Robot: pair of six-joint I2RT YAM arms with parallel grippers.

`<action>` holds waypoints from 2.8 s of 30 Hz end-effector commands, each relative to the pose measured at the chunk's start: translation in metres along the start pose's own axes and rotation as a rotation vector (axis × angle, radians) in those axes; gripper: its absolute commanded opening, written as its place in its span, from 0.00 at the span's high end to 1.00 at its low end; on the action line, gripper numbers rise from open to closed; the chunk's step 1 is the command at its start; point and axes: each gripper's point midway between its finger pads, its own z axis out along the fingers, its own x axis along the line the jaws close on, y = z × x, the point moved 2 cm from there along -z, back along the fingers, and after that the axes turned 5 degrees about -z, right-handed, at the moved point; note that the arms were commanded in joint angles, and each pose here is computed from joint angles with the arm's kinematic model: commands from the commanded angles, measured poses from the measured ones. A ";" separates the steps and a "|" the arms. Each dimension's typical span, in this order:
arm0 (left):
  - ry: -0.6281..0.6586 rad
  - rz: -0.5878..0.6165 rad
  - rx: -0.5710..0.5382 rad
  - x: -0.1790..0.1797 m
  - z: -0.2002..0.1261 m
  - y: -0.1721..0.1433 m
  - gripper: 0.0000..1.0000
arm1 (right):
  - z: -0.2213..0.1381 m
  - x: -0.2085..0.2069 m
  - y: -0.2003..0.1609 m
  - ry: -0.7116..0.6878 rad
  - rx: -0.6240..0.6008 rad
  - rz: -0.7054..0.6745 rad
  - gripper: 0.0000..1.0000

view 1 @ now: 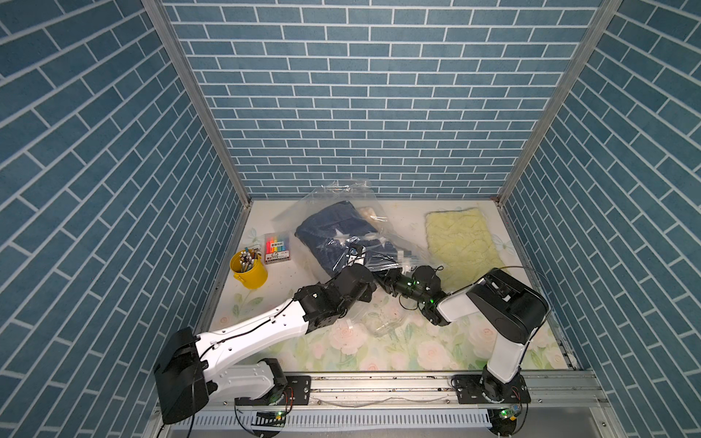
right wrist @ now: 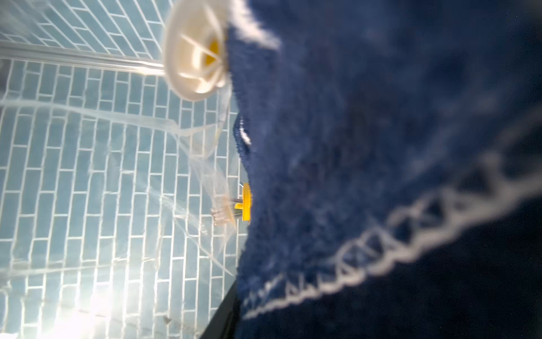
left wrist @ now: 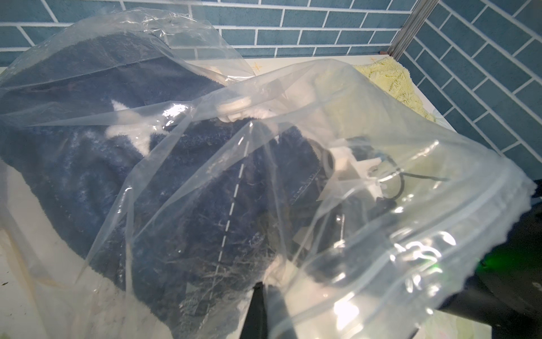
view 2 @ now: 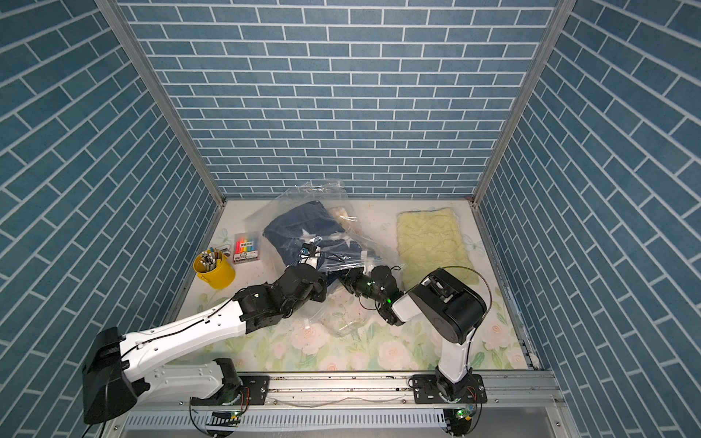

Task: Take the blanket out of the vacuum bag
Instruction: Take out the blanket from the vacuum bag.

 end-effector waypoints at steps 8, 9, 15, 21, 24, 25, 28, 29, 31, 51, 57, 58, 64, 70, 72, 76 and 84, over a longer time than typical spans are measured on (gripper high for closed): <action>0.008 -0.010 -0.015 0.004 -0.004 0.001 1.00 | 0.003 0.009 0.003 0.018 0.004 -0.060 0.63; 0.011 -0.011 -0.014 0.005 -0.004 0.000 1.00 | 0.001 0.007 0.003 0.021 0.002 -0.053 0.63; 0.016 -0.007 -0.012 0.004 -0.002 0.000 1.00 | 0.001 0.003 0.001 0.025 0.006 -0.039 0.62; 0.021 -0.005 -0.028 0.003 -0.005 0.008 1.00 | 0.002 0.004 0.000 0.039 0.012 -0.034 0.62; 0.018 -0.009 -0.040 0.003 -0.009 0.012 1.00 | 0.002 0.006 0.001 0.050 0.011 -0.031 0.62; 0.016 -0.006 -0.043 0.003 -0.010 0.012 1.00 | 0.003 0.006 0.001 0.050 0.011 -0.031 0.62; 0.012 -0.005 -0.046 0.003 -0.011 0.013 1.00 | 0.003 0.006 0.000 0.050 0.014 -0.031 0.62; 0.011 -0.006 -0.045 0.002 -0.011 0.013 1.00 | 0.003 0.006 0.000 0.050 0.014 -0.031 0.61; 0.009 -0.006 -0.043 0.002 -0.010 0.013 1.00 | 0.002 0.006 0.000 0.049 0.013 -0.032 0.60; 0.013 -0.012 -0.051 0.004 -0.013 0.014 1.00 | 0.006 0.011 0.013 0.023 -0.052 -0.075 0.40; 0.019 -0.010 -0.045 0.006 -0.012 0.011 1.00 | 0.008 0.025 0.012 0.071 -0.036 -0.083 0.45; 0.020 -0.009 -0.046 0.006 -0.012 0.011 1.00 | 0.009 0.026 0.011 0.071 -0.032 -0.085 0.46; 0.023 -0.011 -0.051 0.004 -0.010 0.013 1.00 | 0.010 0.022 0.007 0.070 -0.019 -0.081 0.51; 0.030 -0.010 -0.052 0.004 -0.009 0.015 1.00 | 0.005 0.013 0.004 0.063 -0.017 -0.061 0.51; 0.029 -0.014 -0.056 0.004 -0.010 0.016 1.00 | 0.004 0.010 0.004 0.057 -0.018 -0.059 0.51; 0.031 -0.015 -0.062 0.005 -0.013 0.018 1.00 | 0.003 0.016 0.008 0.071 -0.025 -0.063 0.60; 0.032 -0.021 -0.066 0.008 -0.016 0.017 1.00 | 0.006 0.057 0.017 0.147 -0.007 -0.144 0.99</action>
